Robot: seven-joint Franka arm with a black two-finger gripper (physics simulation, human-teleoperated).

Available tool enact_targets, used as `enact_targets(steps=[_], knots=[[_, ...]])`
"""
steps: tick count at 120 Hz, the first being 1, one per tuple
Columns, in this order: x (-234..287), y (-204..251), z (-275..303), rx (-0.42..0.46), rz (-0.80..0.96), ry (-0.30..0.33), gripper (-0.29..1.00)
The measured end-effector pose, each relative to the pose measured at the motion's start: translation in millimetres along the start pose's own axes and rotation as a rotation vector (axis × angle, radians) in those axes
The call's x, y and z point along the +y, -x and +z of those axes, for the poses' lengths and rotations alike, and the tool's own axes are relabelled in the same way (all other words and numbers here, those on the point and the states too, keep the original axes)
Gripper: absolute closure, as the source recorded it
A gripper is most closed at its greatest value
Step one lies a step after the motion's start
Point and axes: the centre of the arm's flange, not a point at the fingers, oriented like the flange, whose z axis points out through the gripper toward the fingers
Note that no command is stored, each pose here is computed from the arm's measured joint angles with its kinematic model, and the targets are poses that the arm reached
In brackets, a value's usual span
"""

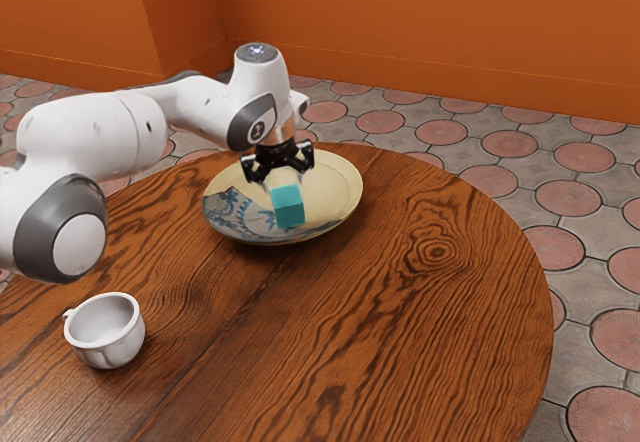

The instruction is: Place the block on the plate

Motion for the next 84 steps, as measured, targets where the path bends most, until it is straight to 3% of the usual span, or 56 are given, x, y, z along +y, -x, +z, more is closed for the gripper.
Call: enact_targets(steps=[20,31,45,84], knots=[[-4.6,9.3,-31.9,-0.021,0.043,0.028,0.08],[2.4,31.5,-88.7,-0.053,0.068,0.085,0.05],[0.1,46.0,-167.6,-0.063,0.125,0.112,0.03],[-60.5,99.1,-232.1,-0.135,0.351,0.001,0.01]])
